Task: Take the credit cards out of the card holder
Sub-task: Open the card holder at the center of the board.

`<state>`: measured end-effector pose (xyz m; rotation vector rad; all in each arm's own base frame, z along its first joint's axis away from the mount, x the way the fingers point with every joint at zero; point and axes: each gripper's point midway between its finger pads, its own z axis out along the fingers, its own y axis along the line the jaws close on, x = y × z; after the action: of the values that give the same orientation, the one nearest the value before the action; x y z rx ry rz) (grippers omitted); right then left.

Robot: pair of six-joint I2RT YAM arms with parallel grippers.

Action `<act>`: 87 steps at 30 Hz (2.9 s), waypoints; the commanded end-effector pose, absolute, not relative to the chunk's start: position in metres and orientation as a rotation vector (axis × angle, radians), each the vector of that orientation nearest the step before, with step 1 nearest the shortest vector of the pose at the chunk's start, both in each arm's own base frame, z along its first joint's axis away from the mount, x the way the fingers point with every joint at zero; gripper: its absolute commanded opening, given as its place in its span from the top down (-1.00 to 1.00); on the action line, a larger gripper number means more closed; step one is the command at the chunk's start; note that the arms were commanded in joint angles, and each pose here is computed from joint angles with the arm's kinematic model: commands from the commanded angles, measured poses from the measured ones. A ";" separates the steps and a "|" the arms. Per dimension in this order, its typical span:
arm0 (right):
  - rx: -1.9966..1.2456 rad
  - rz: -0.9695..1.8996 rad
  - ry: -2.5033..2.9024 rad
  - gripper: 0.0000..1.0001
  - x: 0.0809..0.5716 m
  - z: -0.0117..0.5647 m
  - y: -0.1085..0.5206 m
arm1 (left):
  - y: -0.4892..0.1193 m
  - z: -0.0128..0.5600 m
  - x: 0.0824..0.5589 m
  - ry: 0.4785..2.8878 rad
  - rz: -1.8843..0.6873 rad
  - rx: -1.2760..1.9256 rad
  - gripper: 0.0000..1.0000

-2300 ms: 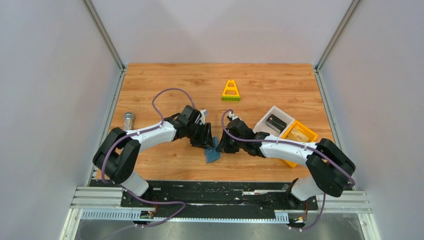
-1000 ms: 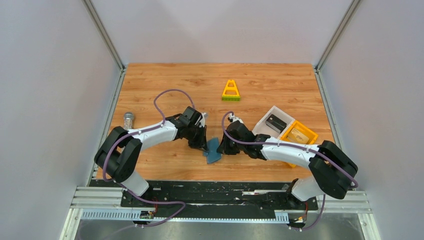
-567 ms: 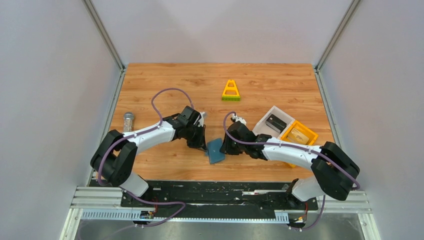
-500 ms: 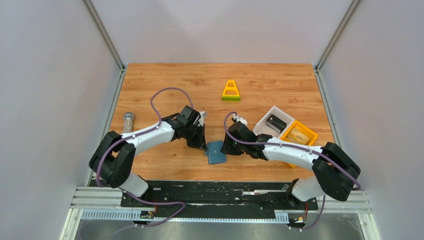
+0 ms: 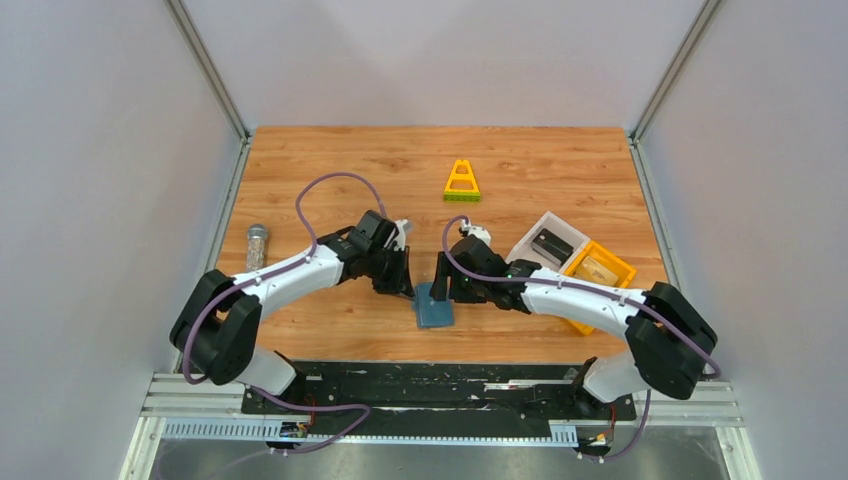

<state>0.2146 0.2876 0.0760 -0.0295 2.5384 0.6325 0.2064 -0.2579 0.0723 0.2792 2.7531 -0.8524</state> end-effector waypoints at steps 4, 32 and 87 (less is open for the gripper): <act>-0.034 0.609 2.534 -0.56 0.222 0.077 0.308 | -0.264 0.095 0.204 2.669 -0.938 0.302 1.00; 0.014 0.460 2.574 -0.53 0.218 0.054 0.295 | -0.261 0.106 0.201 2.641 -0.948 0.278 1.00; -0.019 0.982 2.351 0.17 0.200 0.194 0.318 | -0.249 0.109 0.198 2.625 -0.886 0.301 1.00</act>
<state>0.1991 0.2707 0.1639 0.0640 2.4561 0.7215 0.1946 -0.2401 0.0871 0.2683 2.7175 -0.8061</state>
